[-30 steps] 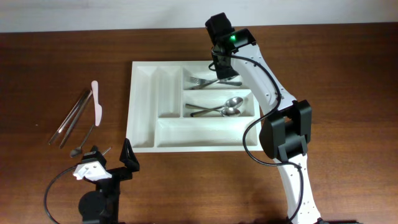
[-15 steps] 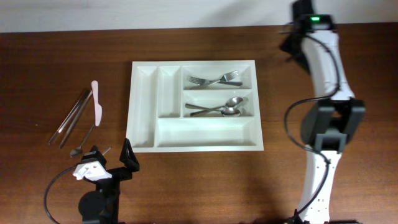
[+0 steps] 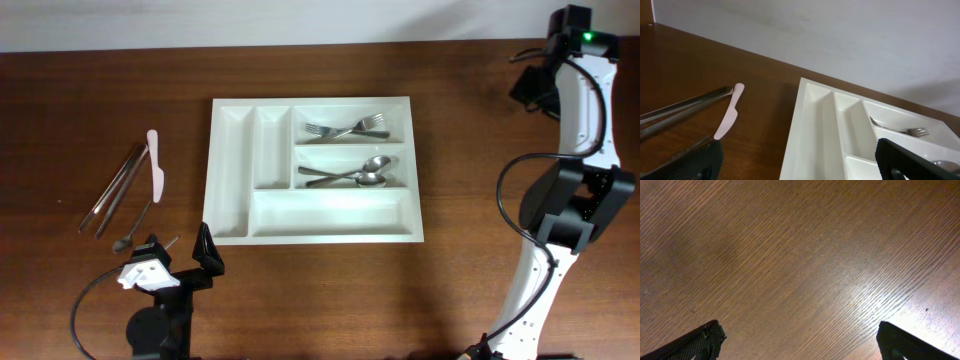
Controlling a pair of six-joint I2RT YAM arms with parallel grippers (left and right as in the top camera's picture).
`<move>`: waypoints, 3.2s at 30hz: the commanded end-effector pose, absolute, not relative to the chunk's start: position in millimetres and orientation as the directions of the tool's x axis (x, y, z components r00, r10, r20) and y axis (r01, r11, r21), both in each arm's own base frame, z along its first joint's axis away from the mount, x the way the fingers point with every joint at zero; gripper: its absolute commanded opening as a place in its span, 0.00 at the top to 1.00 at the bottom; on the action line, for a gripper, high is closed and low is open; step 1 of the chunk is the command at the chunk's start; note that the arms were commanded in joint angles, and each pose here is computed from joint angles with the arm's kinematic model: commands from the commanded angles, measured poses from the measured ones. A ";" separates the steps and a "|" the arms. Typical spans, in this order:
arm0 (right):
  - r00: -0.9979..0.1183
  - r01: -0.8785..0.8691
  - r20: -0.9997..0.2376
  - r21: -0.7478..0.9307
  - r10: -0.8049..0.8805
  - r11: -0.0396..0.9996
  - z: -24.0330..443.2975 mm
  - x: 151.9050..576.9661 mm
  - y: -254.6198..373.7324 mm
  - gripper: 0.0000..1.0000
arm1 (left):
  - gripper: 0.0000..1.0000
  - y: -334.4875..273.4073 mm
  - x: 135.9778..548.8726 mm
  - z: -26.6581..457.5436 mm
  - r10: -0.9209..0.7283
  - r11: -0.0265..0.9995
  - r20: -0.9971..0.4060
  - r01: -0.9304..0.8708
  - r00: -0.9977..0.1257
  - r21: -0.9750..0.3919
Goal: Pack container
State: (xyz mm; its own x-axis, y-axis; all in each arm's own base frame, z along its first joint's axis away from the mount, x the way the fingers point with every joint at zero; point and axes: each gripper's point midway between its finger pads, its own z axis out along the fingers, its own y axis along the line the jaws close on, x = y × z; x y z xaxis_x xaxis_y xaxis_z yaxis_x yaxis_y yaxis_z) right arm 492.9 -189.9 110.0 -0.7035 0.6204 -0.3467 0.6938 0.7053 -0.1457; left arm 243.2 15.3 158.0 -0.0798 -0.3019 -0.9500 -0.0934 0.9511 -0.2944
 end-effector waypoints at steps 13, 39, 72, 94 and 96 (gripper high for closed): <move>-0.691 0.684 -0.397 -0.091 0.604 0.724 144.3 496.6 -186.5 0.01 | 0.01 9.8 242.0 190.6 -0.318 0.947 -0.948 -0.032 0.005 -0.318; -0.691 0.684 -0.397 -0.091 0.604 0.723 144.3 496.5 -186.7 0.01 | 0.01 16.1 297.3 290.1 -0.136 0.990 -0.629 -0.122 -0.765 -0.066; -0.691 0.684 -0.397 -0.091 0.604 0.723 144.3 496.5 -186.7 0.01 | 0.01 116.0 296.5 90.8 -0.856 0.517 -0.020 -0.856 -0.517 0.025; -0.691 0.684 -0.397 -0.091 0.604 0.723 144.3 496.5 -186.7 0.01 | 0.00 155.9 274.9 20.8 -0.924 0.352 0.062 -0.902 -0.377 -0.249; -0.691 0.684 -0.397 -0.091 0.604 0.724 144.3 496.6 -186.5 0.01 | 0.00 160.1 279.8 20.8 -0.916 0.378 0.031 -0.887 -0.400 -0.264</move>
State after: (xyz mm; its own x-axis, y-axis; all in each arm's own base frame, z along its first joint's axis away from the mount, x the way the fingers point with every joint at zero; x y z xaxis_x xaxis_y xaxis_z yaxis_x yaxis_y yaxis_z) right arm 494.1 -186.6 111.2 -0.7164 0.6115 -0.3359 0.6771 0.7255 -0.1234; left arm 274.4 158.9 21.1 -0.3480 -0.9361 0.0516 -0.9163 0.3280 -0.2297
